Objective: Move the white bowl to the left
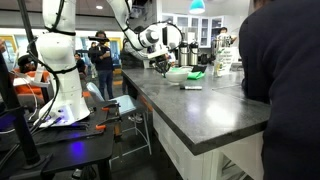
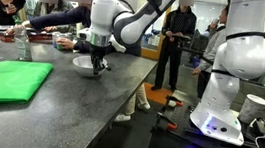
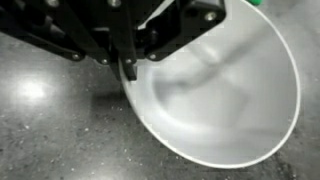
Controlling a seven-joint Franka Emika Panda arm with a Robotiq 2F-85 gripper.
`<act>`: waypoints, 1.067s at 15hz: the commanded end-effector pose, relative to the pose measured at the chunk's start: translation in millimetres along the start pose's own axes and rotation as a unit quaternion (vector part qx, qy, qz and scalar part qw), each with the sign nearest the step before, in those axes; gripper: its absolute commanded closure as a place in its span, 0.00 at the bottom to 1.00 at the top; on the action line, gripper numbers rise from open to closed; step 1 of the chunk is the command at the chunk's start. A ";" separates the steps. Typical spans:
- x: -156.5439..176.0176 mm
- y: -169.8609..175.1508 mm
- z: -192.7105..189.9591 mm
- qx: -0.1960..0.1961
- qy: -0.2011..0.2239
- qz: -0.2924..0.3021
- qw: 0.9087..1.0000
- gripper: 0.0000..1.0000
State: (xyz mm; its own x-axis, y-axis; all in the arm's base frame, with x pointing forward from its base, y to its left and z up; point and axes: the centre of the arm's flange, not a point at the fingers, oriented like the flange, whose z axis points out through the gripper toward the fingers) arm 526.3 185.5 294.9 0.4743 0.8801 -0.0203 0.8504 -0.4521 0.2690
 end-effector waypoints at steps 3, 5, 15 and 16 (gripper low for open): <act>11.8 8.4 4.5 -0.005 0.006 -0.023 1.000 0.53; 9.9 12.7 2.4 -0.001 0.005 -0.026 1.000 0.39; -14.5 28.4 -45.1 0.058 -0.028 0.009 0.998 0.00; -16.6 33.7 -53.0 0.071 -0.027 0.021 0.997 0.00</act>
State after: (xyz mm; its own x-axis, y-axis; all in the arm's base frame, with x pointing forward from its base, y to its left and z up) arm 536.2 172.7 331.2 0.5061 0.8601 -0.0638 0.8518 -0.4868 0.1934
